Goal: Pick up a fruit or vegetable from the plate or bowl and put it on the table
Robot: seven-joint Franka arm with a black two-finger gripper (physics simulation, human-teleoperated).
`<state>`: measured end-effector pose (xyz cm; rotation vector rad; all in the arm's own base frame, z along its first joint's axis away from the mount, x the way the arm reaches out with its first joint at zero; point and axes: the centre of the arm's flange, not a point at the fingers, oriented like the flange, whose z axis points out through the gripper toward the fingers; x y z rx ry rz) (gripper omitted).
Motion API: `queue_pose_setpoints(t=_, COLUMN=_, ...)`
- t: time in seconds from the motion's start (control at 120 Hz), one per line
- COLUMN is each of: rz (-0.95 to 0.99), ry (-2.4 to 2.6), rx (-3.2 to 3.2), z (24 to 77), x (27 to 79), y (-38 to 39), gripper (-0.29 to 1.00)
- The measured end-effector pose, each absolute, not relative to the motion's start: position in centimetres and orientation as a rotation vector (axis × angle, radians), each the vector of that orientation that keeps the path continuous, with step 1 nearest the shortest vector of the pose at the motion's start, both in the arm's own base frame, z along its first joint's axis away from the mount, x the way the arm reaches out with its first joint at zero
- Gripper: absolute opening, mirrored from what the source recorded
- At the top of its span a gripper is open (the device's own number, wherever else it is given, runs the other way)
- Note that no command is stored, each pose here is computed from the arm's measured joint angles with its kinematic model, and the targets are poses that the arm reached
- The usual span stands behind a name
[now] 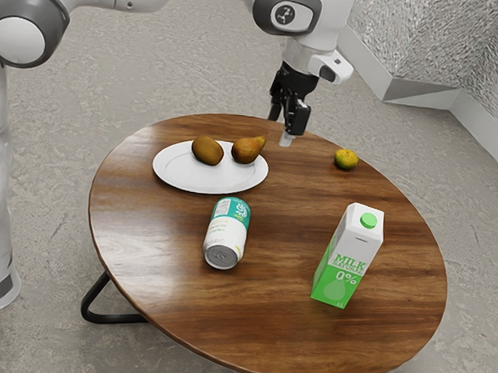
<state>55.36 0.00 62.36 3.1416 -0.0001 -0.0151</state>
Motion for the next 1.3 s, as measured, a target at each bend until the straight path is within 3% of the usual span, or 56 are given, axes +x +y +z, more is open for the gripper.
queue_pose_setpoints(t=0.033, rz=0.166, ry=0.006, rx=3.104, z=68.8, x=54.7, y=-0.2, gripper=0.7)
queue_pose_setpoints(t=0.075, rz=0.266, ry=0.012, rx=3.06, z=72.8, x=53.7, y=-0.1, gripper=0.7)
queue_pose_setpoints(t=0.15, rz=0.307, ry=0.141, rx=3.02, z=75.0, x=52.7, y=4.2, gripper=0.69)
queue_pose_setpoints(t=0.225, rz=0.31, ry=0.468, rx=2.99, z=75.4, x=50.5, y=14.9, gripper=0.69)
queue_pose_setpoints(t=0.275, rz=0.348, ry=0.736, rx=2.948, z=76.5, x=46.7, y=23.2, gripper=0.69)
queue_pose_setpoints(t=0.325, rz=0.553, ry=0.988, rx=2.911, z=83.4, x=39.5, y=29.2, gripper=0.69)
queue_pose_setpoints(t=0.367, rz=0.624, ry=1.151, rx=2.892, z=86.2, x=34.9, y=31.9, gripper=0.69)
queue_pose_setpoints(t=0.417, rz=0.64, ry=1.2, rx=2.899, z=87.3, x=33.9, y=31.9, gripper=0.69)
queue_pose_setpoints(t=0.542, rz=0.358, ry=1.127, rx=3.004, z=80.3, x=43.0, y=29.9, gripper=0.68)
queue_pose_setpoints(t=0.608, rz=0.208, ry=0.964, rx=3.071, z=74.7, x=51.0, y=25.1, gripper=0.68)
queue_pose_setpoints(t=0.667, rz=0.156, ry=0.881, rx=3.087, z=72.1, x=54.4, y=22.4, gripper=0.68)
queue_pose_setpoints(t=0.817, rz=0.15, ry=0.829, rx=3.041, z=70.7, x=55.6, y=22.0, gripper=0.68)
queue_pose_setpoints(t=1.05, rz=-0.202, ry=0.694, rx=2.876, z=57.1, x=53.7, y=23.0, gripper=0.68)
queue_pose_setpoints(t=1.3, rz=-0.171, ry=0.602, rx=2.93, z=52.6, x=54.3, y=22.9, gripper=0.68)
